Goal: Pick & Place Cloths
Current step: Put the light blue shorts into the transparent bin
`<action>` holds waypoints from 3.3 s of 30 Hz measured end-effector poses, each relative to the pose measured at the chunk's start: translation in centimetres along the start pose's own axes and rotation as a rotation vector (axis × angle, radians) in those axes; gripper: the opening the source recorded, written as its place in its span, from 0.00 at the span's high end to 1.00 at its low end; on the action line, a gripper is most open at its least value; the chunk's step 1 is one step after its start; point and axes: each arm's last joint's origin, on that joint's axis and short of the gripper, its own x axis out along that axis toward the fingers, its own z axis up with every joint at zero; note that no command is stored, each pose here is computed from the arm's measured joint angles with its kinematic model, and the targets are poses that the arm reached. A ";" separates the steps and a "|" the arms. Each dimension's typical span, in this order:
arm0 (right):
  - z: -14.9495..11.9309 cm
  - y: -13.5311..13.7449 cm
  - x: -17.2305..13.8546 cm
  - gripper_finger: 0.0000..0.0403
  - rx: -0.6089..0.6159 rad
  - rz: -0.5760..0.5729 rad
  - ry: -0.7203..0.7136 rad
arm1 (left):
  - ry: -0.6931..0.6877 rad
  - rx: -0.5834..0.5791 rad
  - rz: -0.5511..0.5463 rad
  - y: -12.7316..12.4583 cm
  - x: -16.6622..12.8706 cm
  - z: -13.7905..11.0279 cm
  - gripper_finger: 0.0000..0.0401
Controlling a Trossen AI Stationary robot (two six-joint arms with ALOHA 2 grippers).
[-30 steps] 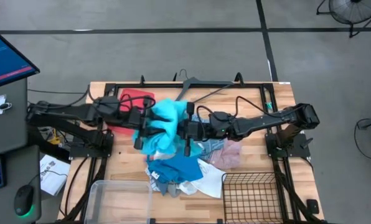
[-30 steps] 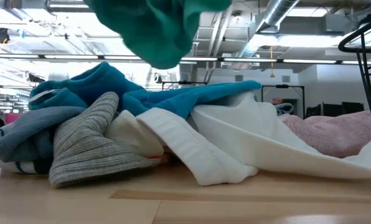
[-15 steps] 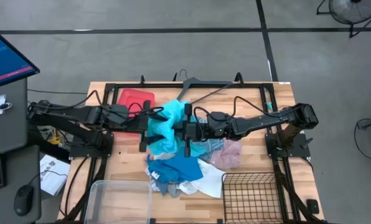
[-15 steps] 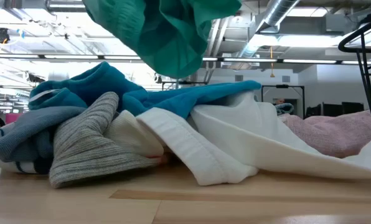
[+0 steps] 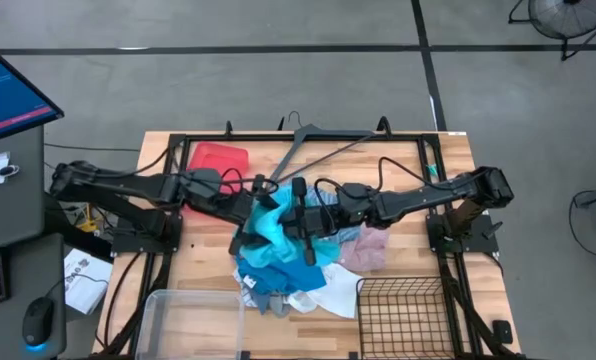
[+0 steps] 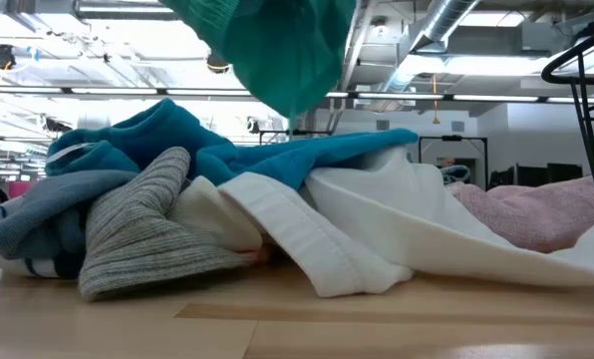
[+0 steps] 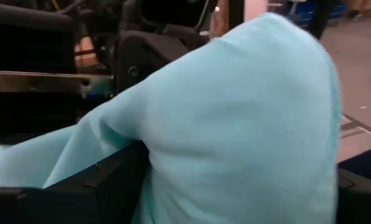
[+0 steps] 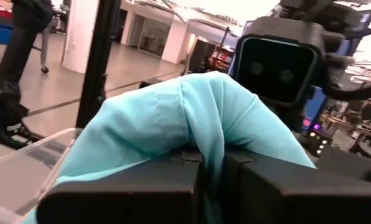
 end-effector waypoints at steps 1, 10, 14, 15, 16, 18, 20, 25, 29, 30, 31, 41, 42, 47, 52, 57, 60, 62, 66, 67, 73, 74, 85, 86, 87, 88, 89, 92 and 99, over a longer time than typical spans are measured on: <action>-0.2 0.1 0.0 0.99 0.000 0.003 0.014 | 0.001 0.000 -0.008 0.0 0.2 -0.1 0.24; 0.1 -0.2 0.1 0.95 0.022 -0.026 0.033 | -0.040 0.002 -0.010 0.1 0.1 0.2 0.61; 0.9 0.0 -0.4 0.83 0.023 -0.039 0.030 | -0.058 0.016 -0.008 0.1 -0.4 0.5 0.87; 1.3 -0.1 -0.5 0.81 0.020 -0.048 0.031 | -0.070 0.018 -0.004 0.1 -0.6 0.7 0.89; 1.6 -0.1 -0.8 0.79 0.017 -0.062 0.040 | -0.079 0.017 0.003 0.1 -0.9 0.9 0.89; 2.4 -0.2 -1.7 0.74 0.000 -0.082 0.066 | -0.098 0.008 0.022 0.2 -1.7 1.3 0.89; 3.5 -0.5 -2.6 0.70 -0.020 -0.098 0.071 | -0.096 -0.003 0.036 0.2 -2.4 1.5 0.89; 6.8 -0.8 -6.1 0.58 -0.027 -0.105 0.090 | -0.063 -0.019 0.067 0.1 -4.4 1.6 0.89; 8.1 -0.8 -8.5 0.50 -0.006 -0.073 0.138 | 0.003 -0.088 0.087 -0.1 -5.8 1.2 0.89; 8.4 -0.8 -9.2 0.48 0.007 -0.068 0.151 | 0.010 -0.124 0.081 -0.2 -6.3 1.2 0.89; 8.7 -0.8 -9.8 0.47 0.024 -0.071 0.163 | 0.027 -0.166 0.072 -0.5 -6.8 1.2 0.89; 9.1 -1.2 -12.9 0.46 0.120 -0.111 0.280 | 0.050 -0.727 -0.251 -4.8 -12.3 2.6 0.89; 9.1 -1.2 -13.0 0.46 0.119 -0.109 0.287 | 0.055 -0.770 -0.304 -5.4 -12.7 2.9 0.89; 8.3 -0.9 -12.2 0.49 0.113 -0.104 0.320 | 0.171 -0.966 -0.477 -8.2 -13.6 3.2 0.89; 7.2 -0.4 -11.1 0.51 0.113 -0.092 0.366 | 0.348 -1.055 -0.538 -11.5 -12.4 2.6 0.89; 5.9 0.0 -9.8 0.52 0.111 -0.083 0.413 | 0.454 -0.999 -0.510 -14.7 -10.9 1.5 0.89; 5.6 0.1 -9.8 0.52 0.110 -0.076 0.439 | 0.535 -0.953 -0.451 -16.1 -10.0 0.4 0.89; 5.3 0.2 -9.3 0.52 0.115 -0.076 0.446 | 0.602 -0.918 -0.363 -16.6 -9.6 -0.7 0.89; 4.6 0.5 -8.9 0.52 0.119 -0.071 0.477 | 0.702 -0.871 -0.201 -16.5 -9.4 -2.4 0.89; 4.5 0.6 -9.0 0.53 0.124 -0.070 0.485 | 0.724 -0.856 -0.164 -16.4 -9.4 -2.8 0.89; 4.2 0.6 -9.1 0.54 0.164 -0.073 0.522 | 0.811 -0.805 -0.077 -16.7 -8.8 -4.0 0.89; 4.2 0.7 -9.1 0.54 0.170 -0.075 0.524 | 0.821 -0.799 -0.069 -16.9 -8.6 -4.2 0.89; 4.1 0.6 -9.1 0.54 0.175 -0.078 0.527 | 0.961 -0.669 0.023 -19.3 -5.5 -7.2 0.89; 4.1 0.6 -9.1 0.54 0.175 -0.078 0.528 | 0.980 -0.651 0.035 -19.5 -5.3 -7.6 0.89; 4.1 0.6 -9.2 0.54 0.175 -0.078 0.530 | 0.996 -0.633 0.044 -19.7 -5.0 -8.0 0.89; 4.1 0.6 -9.2 0.54 0.174 -0.077 0.533 | 1.007 -0.615 0.048 -20.0 -4.6 -8.4 0.89; 4.0 0.6 -9.2 0.54 0.173 -0.076 0.535 | 1.018 -0.602 0.052 -20.2 -4.5 -8.7 0.89; 4.0 0.6 -9.2 0.54 0.171 -0.074 0.546 | 1.053 -0.562 0.072 -20.8 -4.0 -9.8 0.89; 3.9 0.7 -9.3 0.54 0.170 -0.072 0.553 | 1.123 -0.431 0.119 -21.8 -3.0 -11.8 0.88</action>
